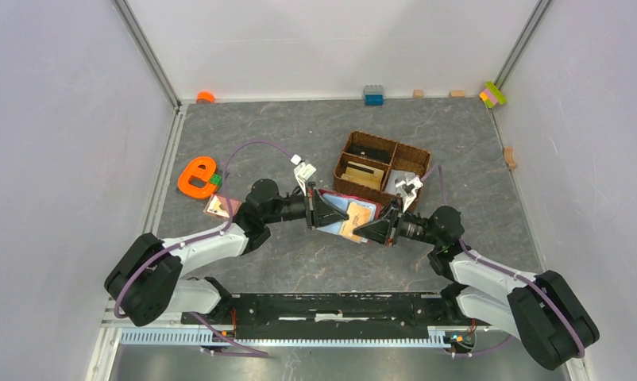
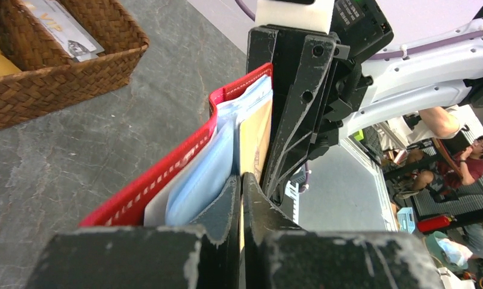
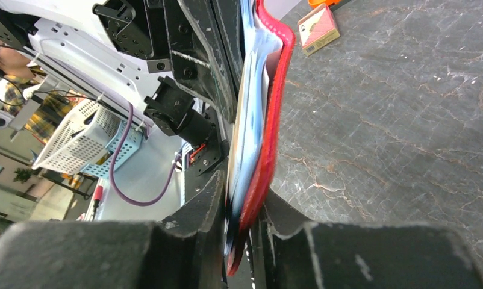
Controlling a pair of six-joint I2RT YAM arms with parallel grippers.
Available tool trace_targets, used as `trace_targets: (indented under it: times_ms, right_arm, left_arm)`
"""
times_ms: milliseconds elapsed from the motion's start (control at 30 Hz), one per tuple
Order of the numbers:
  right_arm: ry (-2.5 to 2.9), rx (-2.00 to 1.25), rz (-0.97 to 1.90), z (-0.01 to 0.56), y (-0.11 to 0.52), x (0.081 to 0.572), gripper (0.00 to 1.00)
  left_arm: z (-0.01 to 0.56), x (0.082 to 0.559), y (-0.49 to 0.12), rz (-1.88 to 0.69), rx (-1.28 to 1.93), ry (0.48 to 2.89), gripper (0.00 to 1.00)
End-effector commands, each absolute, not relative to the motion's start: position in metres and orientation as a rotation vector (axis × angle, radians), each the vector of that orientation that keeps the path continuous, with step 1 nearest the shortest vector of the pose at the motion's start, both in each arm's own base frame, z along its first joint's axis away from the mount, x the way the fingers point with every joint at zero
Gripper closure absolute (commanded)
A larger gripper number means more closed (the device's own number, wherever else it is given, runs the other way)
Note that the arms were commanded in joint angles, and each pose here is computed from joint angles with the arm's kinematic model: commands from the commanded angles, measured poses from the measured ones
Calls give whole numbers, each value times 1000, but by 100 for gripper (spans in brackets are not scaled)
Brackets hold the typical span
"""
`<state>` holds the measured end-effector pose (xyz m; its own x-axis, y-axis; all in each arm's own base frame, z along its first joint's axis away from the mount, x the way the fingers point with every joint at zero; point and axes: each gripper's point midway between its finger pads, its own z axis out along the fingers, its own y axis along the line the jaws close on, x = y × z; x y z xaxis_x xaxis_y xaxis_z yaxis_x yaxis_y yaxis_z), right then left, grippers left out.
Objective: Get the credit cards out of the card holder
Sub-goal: Remove the credit card from the card holder.
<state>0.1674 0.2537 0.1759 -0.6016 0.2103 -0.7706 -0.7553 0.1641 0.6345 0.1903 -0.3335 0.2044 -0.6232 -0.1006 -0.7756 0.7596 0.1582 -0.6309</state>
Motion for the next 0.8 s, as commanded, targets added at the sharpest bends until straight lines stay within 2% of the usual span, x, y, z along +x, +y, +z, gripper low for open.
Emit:
trace_targets:
  times_ms: [0, 33, 267, 533, 667, 767]
  right_arm:
    - [1505, -567, 1475, 210, 254, 180, 74]
    - [1506, -554, 1465, 210, 252, 182, 74]
    - [1504, -480, 1448, 210, 240, 189, 93]
    - [1486, -451, 1484, 212, 234, 188, 88]
    - [1488, -454, 1495, 212, 235, 187, 93]
    - [1487, -459, 1511, 212, 236, 186, 94]
  left_arm:
    - [214, 172, -340, -1613, 713, 1700, 98]
    - [214, 174, -339, -1602, 698, 1701, 98]
    - [211, 191, -324, -1537, 586, 1717, 98]
    - [208, 202, -316, -1510, 516, 1731, 98]
    - [215, 192, -321, -1584, 574, 1685, 98]
    - [224, 182, -324, -1652, 617, 1631, 92]
